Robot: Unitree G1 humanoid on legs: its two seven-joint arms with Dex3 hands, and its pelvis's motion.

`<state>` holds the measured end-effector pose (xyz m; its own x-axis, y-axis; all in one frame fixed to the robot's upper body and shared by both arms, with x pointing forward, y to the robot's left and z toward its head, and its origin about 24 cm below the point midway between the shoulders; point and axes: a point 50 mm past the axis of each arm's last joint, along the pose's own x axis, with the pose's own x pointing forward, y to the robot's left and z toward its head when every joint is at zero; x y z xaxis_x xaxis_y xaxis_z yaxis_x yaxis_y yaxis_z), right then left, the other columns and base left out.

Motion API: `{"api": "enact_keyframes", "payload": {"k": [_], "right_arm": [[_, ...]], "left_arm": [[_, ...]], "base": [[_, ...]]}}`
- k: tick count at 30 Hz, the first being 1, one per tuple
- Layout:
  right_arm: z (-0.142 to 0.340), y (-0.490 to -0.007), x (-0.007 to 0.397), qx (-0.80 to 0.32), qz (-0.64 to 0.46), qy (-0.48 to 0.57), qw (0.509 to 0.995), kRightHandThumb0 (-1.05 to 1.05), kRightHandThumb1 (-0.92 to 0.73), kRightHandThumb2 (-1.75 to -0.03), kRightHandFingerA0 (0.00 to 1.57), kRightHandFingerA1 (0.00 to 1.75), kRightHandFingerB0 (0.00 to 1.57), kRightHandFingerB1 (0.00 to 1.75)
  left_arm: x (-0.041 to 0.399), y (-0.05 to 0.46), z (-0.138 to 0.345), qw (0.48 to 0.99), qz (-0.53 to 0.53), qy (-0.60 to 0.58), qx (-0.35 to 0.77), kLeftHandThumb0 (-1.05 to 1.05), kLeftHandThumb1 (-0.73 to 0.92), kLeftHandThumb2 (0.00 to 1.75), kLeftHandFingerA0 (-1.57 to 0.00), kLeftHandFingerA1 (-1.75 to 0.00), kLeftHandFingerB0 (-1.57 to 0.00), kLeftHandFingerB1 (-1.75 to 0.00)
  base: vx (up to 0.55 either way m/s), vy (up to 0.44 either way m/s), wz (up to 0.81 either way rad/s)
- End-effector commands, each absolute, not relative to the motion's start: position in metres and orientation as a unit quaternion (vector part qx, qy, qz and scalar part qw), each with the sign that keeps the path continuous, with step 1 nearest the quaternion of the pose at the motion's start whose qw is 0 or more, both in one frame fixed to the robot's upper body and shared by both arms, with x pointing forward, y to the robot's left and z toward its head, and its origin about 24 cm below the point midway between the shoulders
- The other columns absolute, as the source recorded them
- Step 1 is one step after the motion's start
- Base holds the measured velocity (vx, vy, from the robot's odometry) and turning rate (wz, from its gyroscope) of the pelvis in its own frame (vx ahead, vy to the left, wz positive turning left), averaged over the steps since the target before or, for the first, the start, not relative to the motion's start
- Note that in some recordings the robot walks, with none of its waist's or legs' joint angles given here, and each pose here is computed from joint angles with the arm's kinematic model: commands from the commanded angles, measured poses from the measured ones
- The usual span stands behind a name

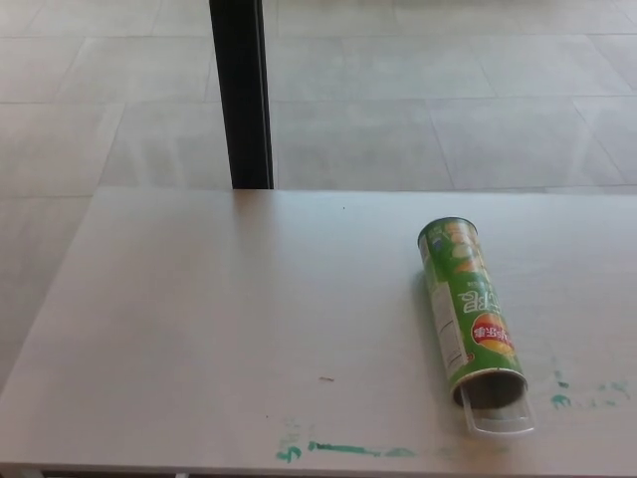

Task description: Use the finger on the right hand of the robot to pull out the chips tray kept inside a container in the middle of the desk

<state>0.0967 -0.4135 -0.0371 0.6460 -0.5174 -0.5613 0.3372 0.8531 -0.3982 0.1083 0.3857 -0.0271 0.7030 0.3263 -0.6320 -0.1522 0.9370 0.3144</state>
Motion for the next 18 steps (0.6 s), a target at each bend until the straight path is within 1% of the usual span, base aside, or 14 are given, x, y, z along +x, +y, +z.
{"api": "enact_keyframes", "payload": {"k": [1,2,3,7,8,9,11,12,13,14,15,16,17,18], "right_arm": [[-0.002,-0.435,0.113,-0.116,-0.297,0.281,0.905,-0.55,-0.73,-0.62,0.52,0.6,0.27,0.35],[0.019,-0.446,0.126,-0.079,-0.337,0.223,0.911,-0.49,-0.7,-0.6,0.52,0.62,0.26,0.33],[0.039,-0.453,0.14,-0.07,-0.342,0.189,0.918,-0.51,-0.71,-0.61,0.47,0.58,0.21,0.31],[0.079,-0.454,0.162,-0.095,-0.342,0.106,0.929,-0.54,-0.69,-0.6,0.48,0.57,0.2,0.32],[0.094,-0.453,0.17,-0.099,-0.337,0.077,0.933,-0.54,-0.68,-0.6,0.49,0.56,0.2,0.31],[0.103,-0.452,0.174,-0.105,-0.332,0.062,0.935,-0.54,-0.68,-0.6,0.51,0.54,0.21,0.31],[0.126,-0.449,0.186,-0.1,-0.32,0.017,0.942,-0.53,-0.63,-0.59,0.55,0.53,0.23,0.31],[0.136,-0.445,0.191,-0.104,-0.313,-0.008,0.944,-0.52,-0.62,-0.58,0.53,0.55,0.24,0.32],[0.153,-0.434,0.198,-0.118,-0.297,-0.053,0.946,-0.51,-0.61,-0.58,0.54,0.52,0.25,0.33],[0.159,-0.43,0.199,-0.124,-0.293,-0.068,0.946,-0.51,-0.61,-0.58,0.54,0.52,0.25,0.33],[0.176,-0.418,0.207,-0.114,-0.279,-0.103,0.948,-0.55,-0.49,-0.81,0.5,0.61,0.18,0.44],[0.183,-0.411,0.21,-0.129,-0.266,-0.117,0.948,-0.55,-0.51,-0.84,0.47,0.6,0.18,0.45],[0.188,-0.405,0.213,-0.138,-0.258,-0.133,0.947,-0.49,-0.63,-0.59,0.61,0.53,0.3,0.35],[0.191,-0.401,0.215,-0.14,-0.254,-0.147,0.946,-0.49,-0.63,-0.59,0.61,0.53,0.3,0.35]], "left_arm": [[0.107,0.39,-0.02,0.923,0.137,0.349,0.085,-0.49,0.57,0.9,-0.5,-0.66,-0.35,-0.55],[0.117,0.387,-0.004,0.934,0.148,0.315,0.084,-0.42,0.72,0.59,-0.54,-0.53,-0.39,-0.42],[0.13,0.386,0.013,0.947,0.163,0.268,0.069,-0.47,0.53,0.87,-0.46,-0.63,-0.31,-0.54],[0.152,0.386,0.046,0.961,0.18,0.192,0.084,-0.49,0.58,0.89,-0.49,-0.63,-0.32,-0.53],[0.161,0.385,0.063,0.967,0.184,0.153,0.089,-0.44,0.74,0.61,-0.52,-0.55,-0.36,-0.43],[0.166,0.384,0.075,0.968,0.193,0.126,0.096,-0.48,0.57,0.88,-0.48,-0.63,-0.32,-0.54],[0.18,0.384,0.105,0.968,0.213,0.061,0.121,-0.44,0.56,0.88,-0.49,-0.67,-0.35,-0.59],[0.185,0.383,0.119,0.967,0.218,0.042,0.128,-0.41,0.72,0.61,-0.48,-0.7,-0.36,-0.54],[0.193,0.381,0.146,0.965,0.222,-0.01,0.137,-0.36,0.48,0.98,-0.44,-0.74,-0.27,-0.62],[0.197,0.38,0.155,0.965,0.222,-0.029,0.14,-0.36,0.48,0.98,-0.44,-0.74,-0.27,-0.62],[0.203,0.377,0.182,0.959,0.226,-0.076,0.152,-0.44,0.42,1.01,-0.52,-0.83,-0.34,-0.7],[0.204,0.374,0.195,0.954,0.229,-0.101,0.166,-0.61,0.49,0.88,-0.5,-1.14,-0.33,-1.03],[0.205,0.372,0.204,0.949,0.233,-0.115,0.178,-0.78,0.5,0.83,-0.58,-1.21,-0.39,-1.16],[0.205,0.371,0.211,0.945,0.238,-0.123,0.186,-0.78,0.5,0.83,-0.58,-1.21,-0.39,-1.16]], "base": [[0.0,0.0,0.0],[0.0,0.0,0.0],[0.0,0.0,0.0],[0.0,0.0,0.0],[0.0,0.0,0.0],[0.0,0.0,0.0],[0.0,0.0,0.0],[0.0,0.0,0.0],[0.0,0.0,0.0],[0.0,0.0,0.0],[0.0,0.0,0.0],[0.0,0.0,0.0],[0.0,0.0,0.0],[0.0,0.0,0.0]]}}
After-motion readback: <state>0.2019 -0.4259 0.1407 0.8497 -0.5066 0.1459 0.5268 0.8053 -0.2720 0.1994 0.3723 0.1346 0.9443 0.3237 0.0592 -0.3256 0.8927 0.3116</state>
